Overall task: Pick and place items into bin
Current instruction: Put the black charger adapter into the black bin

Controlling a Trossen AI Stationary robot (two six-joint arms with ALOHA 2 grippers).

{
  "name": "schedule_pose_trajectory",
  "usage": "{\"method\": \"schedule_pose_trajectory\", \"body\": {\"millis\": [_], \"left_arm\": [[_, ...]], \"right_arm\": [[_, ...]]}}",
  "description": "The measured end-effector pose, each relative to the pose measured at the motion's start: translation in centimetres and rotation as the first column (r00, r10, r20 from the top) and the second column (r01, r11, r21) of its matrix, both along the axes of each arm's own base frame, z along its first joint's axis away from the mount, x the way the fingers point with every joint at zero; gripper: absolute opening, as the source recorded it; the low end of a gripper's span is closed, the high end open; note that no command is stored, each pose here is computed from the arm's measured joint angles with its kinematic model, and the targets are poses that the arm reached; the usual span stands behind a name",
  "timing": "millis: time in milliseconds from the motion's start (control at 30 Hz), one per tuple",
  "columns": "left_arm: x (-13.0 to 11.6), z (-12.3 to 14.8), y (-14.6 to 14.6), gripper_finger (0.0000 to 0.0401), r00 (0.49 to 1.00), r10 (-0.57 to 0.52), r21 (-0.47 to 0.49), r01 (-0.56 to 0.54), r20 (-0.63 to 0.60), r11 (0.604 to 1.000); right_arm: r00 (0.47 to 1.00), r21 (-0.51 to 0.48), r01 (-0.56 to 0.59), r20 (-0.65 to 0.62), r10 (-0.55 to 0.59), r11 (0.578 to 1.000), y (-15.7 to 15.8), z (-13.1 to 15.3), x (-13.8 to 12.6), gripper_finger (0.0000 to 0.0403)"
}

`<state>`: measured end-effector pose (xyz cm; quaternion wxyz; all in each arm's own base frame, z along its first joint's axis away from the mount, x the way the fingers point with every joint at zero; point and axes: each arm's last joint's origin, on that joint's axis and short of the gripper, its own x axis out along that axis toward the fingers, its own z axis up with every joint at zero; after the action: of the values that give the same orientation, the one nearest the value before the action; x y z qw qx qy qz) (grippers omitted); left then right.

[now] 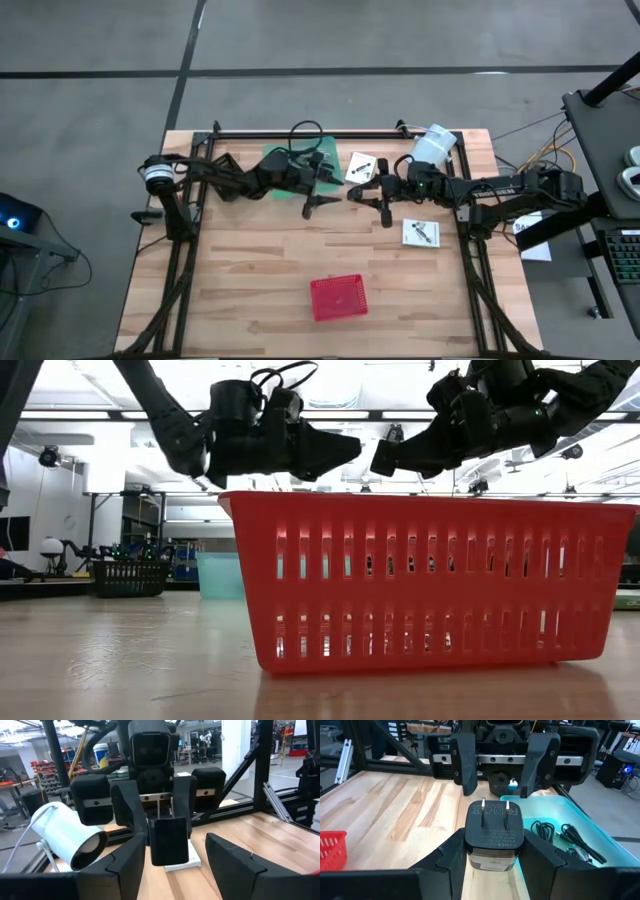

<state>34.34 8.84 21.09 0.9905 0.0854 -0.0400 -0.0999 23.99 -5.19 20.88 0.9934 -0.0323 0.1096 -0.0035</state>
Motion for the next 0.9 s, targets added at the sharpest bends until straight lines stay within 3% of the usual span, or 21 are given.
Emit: {"method": "schedule_pose_trajectory", "body": {"millis": [133,433,900], "left_arm": [[0.1,0.1,0.0,0.0202,1.000,-0.001,-0.006,0.001,-0.004,1.000],[0.4,0.6,0.0,0.0284,1.000,-0.001,-0.005,0.001,0.007,1.000],[2.5,1.0,0.6,0.0290,1.000,0.001,-0.013,-0.001,-0.020,1.000]], "right_arm": [[1.000,0.000,0.000,0.000,0.000,1.000,0.0,0.0,0.0,0.0136],[1.000,-0.016,-0.003,0.010,0.003,1.000,0.0,0.1,0.0,0.0136],[1.000,-0.020,-0.004,0.009,0.004,1.000,0.0,0.1,0.0,0.0136]]}}
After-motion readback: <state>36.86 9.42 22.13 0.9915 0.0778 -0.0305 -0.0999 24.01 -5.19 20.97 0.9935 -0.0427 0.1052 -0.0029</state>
